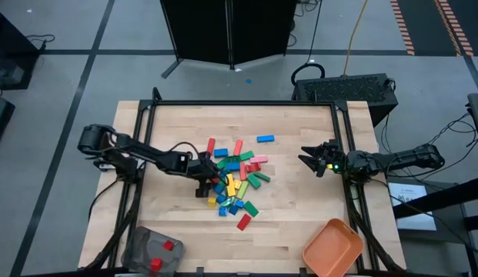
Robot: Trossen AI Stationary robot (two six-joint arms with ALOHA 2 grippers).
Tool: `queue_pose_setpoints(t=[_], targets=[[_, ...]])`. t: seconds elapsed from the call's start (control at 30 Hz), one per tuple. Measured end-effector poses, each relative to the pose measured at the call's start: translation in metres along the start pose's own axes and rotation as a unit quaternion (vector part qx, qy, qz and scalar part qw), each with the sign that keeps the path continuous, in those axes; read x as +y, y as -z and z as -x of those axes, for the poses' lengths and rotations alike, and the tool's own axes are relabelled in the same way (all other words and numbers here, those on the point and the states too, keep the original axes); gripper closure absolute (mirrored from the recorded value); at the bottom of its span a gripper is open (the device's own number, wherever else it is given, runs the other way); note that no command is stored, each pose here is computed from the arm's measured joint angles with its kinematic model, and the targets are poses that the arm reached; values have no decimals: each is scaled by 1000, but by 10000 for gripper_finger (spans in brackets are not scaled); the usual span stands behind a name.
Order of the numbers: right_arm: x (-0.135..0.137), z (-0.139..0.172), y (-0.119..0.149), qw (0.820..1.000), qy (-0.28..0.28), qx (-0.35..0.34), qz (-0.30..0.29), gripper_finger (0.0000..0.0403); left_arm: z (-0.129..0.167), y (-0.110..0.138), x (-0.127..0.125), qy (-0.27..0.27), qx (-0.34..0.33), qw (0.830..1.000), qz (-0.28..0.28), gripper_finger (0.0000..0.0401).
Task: Sort blocks by size
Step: Put the red triangular block into the black bin
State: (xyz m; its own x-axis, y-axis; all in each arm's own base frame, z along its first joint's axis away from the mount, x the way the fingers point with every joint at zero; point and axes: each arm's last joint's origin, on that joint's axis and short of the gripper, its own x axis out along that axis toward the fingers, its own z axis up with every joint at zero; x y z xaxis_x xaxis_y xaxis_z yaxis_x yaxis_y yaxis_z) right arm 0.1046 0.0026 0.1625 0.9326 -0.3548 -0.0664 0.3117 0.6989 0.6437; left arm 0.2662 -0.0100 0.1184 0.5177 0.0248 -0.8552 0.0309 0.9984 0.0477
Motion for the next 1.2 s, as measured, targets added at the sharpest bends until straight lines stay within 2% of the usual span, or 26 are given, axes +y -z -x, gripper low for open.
queue_pose_setpoints(t=[0.23, 0.43, 0.53, 0.67, 0.8, 0.97, 1.07, 1.2], targets=[[0, 0, 0, 1000, 0, 0, 0, 73, -2, 1, -1, 23, 8, 1000, 8, 275], [0, 0, 0, 1000, 0, 0, 0, 73, 12, -7, 0, 19, -2, 999, 42, 279], [0, 0, 0, 1000, 0, 0, 0, 73, 33, -22, -1, 22, -23, 998, 59, 279], [0, 0, 0, 1000, 0, 0, 4, 73, 71, -32, -11, 33, -15, 997, 62, 279], [0, 0, 0, 1000, 0, 1, 8, 73, 122, -39, -31, 70, -19, 995, 72, 279], [0, 0, 0, 1000, 1, 2, 11, 73, 178, -30, -69, 143, -22, 983, 113, 279], [0, 0, 1, 1000, 2, 3, 10, 73, 196, -17, -97, 192, -6, 972, 132, 279], [0, -1, 1, 1000, 4, 4, 1, 73, 205, 3, -135, 234, 46, 960, 148, 279]])
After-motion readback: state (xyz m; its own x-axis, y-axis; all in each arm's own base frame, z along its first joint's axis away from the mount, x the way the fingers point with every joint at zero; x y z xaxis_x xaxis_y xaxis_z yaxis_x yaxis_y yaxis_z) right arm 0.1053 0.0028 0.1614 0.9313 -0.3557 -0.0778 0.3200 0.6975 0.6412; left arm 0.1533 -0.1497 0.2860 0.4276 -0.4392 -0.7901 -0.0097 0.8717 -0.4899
